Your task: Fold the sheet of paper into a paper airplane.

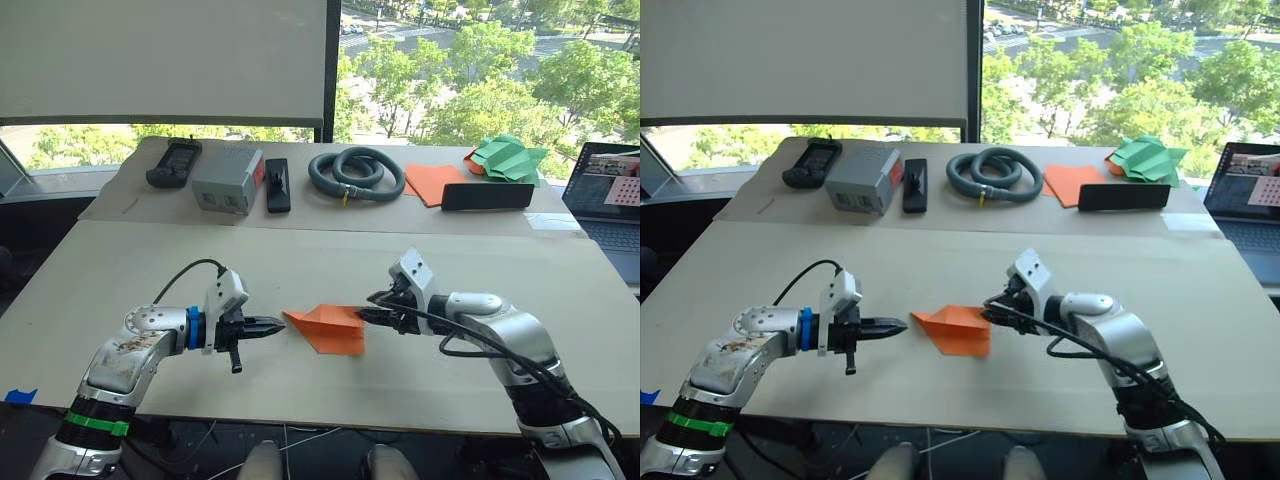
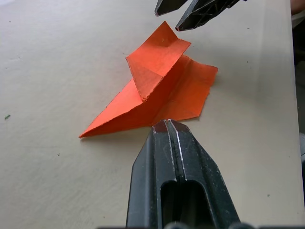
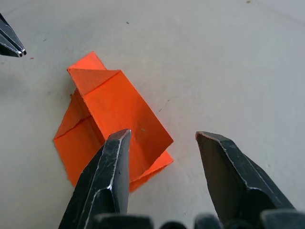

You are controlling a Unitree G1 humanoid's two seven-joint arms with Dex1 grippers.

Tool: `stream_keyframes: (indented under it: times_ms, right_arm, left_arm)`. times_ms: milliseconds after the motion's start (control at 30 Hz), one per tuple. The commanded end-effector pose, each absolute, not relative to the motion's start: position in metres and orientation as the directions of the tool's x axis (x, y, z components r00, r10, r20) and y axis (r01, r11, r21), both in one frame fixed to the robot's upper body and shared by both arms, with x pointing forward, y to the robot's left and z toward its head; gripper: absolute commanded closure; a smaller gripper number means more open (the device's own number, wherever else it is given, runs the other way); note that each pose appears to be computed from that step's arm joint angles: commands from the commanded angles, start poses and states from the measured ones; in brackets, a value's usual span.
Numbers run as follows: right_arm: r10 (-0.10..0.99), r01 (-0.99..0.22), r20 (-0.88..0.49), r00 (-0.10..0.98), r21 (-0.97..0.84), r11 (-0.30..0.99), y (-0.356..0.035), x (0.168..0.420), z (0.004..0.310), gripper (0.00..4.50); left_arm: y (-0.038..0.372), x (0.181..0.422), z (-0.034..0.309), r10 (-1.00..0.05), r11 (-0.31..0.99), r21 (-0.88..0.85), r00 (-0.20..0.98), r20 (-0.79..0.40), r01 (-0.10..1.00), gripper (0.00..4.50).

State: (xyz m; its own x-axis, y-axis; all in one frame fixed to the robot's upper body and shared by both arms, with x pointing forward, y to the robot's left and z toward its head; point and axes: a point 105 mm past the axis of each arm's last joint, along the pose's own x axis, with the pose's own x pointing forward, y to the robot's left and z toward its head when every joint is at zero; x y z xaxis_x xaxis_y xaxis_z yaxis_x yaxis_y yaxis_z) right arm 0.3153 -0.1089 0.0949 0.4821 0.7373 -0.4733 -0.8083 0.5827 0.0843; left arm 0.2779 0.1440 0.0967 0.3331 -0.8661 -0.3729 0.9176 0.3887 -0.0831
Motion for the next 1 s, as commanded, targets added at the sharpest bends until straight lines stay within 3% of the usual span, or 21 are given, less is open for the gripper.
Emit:
stream_keyframes:
  times_ms: [33, 133, 233, 400, 633, 833, 900, 1000]
  right_arm:
    - [0.787, -0.844, -0.417, 0.454, 0.081, 0.530, -0.100, 0.315, 0.110, 2.01]
    - [0.789, -0.845, -0.424, 0.444, 0.094, 0.526, -0.100, 0.314, 0.105, 2.01]
    - [0.810, -0.854, -0.406, 0.423, 0.121, 0.506, -0.095, 0.311, 0.107, 2.76]
    - [0.822, -0.862, -0.401, 0.405, 0.131, 0.489, -0.091, 0.307, 0.106, 4.45]
    - [0.831, -0.872, -0.357, 0.426, 0.083, 0.482, -0.088, 0.309, 0.117, 4.45]
    - [0.844, -0.820, -0.112, 0.524, -0.336, 0.464, -0.077, 0.319, 0.187, 4.45]
    - [0.846, -0.664, -0.113, 0.520, -0.677, 0.317, -0.069, 0.309, 0.200, 4.45]
    - [0.848, -0.428, -0.141, 0.511, -0.897, 0.108, -0.061, 0.299, 0.196, 4.45]
  left_arm:
    - [0.143, 0.276, 0.107, -0.872, 0.379, -0.052, 0.337, -0.356, 0.924, 4.50]
    - [0.143, 0.275, 0.107, -0.871, 0.382, -0.053, 0.340, -0.356, 0.923, 4.50]
    - [0.144, 0.275, 0.105, -0.869, 0.384, -0.055, 0.341, -0.358, 0.922, 4.50]
    - [0.144, 0.276, 0.104, -0.867, 0.386, -0.054, 0.342, -0.362, 0.921, 4.50]
    - [0.144, 0.282, 0.106, -0.867, 0.396, -0.050, 0.356, -0.348, 0.917, 4.50]
    - [0.144, 0.296, 0.114, -0.868, 0.439, -0.069, 0.403, -0.291, 0.896, 4.50]
    - [0.144, 0.299, 0.115, -0.869, 0.443, -0.077, 0.406, -0.283, 0.893, 4.50]
    - [0.145, 0.301, 0.115, -0.869, 0.444, -0.081, 0.406, -0.281, 0.893, 4.50]
